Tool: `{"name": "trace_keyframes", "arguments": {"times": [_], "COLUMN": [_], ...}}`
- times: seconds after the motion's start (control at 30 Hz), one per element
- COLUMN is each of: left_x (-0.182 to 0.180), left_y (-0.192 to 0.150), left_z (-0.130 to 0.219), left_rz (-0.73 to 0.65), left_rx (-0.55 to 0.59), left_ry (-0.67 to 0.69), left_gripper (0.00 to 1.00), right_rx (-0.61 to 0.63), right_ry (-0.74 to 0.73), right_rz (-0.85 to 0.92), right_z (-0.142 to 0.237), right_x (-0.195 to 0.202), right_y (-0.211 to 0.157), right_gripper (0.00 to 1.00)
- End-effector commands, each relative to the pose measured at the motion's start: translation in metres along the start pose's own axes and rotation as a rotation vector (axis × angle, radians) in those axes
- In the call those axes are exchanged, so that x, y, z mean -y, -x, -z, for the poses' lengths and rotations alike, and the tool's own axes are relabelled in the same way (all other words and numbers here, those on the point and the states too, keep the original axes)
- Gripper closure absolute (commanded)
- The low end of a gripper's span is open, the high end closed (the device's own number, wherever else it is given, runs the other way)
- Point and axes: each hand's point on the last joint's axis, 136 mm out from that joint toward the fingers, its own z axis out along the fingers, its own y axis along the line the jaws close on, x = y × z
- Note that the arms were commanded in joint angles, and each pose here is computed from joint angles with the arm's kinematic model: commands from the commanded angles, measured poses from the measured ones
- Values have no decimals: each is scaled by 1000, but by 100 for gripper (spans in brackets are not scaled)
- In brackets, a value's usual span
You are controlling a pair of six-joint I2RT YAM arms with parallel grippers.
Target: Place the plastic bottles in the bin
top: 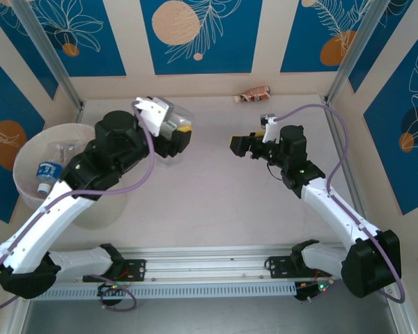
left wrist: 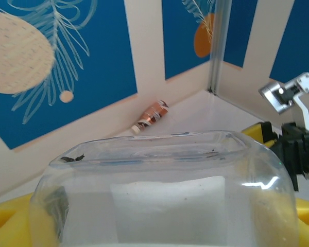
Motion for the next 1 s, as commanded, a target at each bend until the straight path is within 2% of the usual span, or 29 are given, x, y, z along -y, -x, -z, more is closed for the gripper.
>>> {"name": "trace_keyframes", "arguments": {"times": [0.0, 0.13, 0.27, 0.5, 0.57, 0.6, 0.73, 0.8, 0.97], "left_x": [-23, -38, -65, -137, -163, -178, -216, -224, -229], "left_y": [23, 26, 24, 31, 24, 12, -38, -45, -66], "left_z": [32, 50, 62, 106, 118, 121, 126, 132, 140], "left_rz": [51, 57, 14, -150, -215, -213, -78, -77, 13], "left_rx": [69, 74, 44, -82, -156, -219, -364, -391, -435], "left_ry": [100, 173, 327, 833, 1027, 1079, 1078, 1116, 1102], "left_gripper": [100, 100, 100, 100, 100, 100, 100, 100, 100], "right_rx": [39, 27, 24, 4, 4, 2, -11, -19, -24], "right_ry": [81, 79, 66, 58, 53, 51, 70, 74, 62], "right_rz": [106, 119, 128, 107, 102, 98, 93, 102, 117], "right_z": [-4, -10, -16, -29, -34, -36, -45, -48, -51], "right_x": [-26, -29, -26, -19, -17, -16, -19, -21, -20], "right_y": [20, 18, 19, 12, 12, 13, 14, 14, 15], "right_gripper": [0, 0, 0, 0, 0, 0, 0, 0, 0]}}
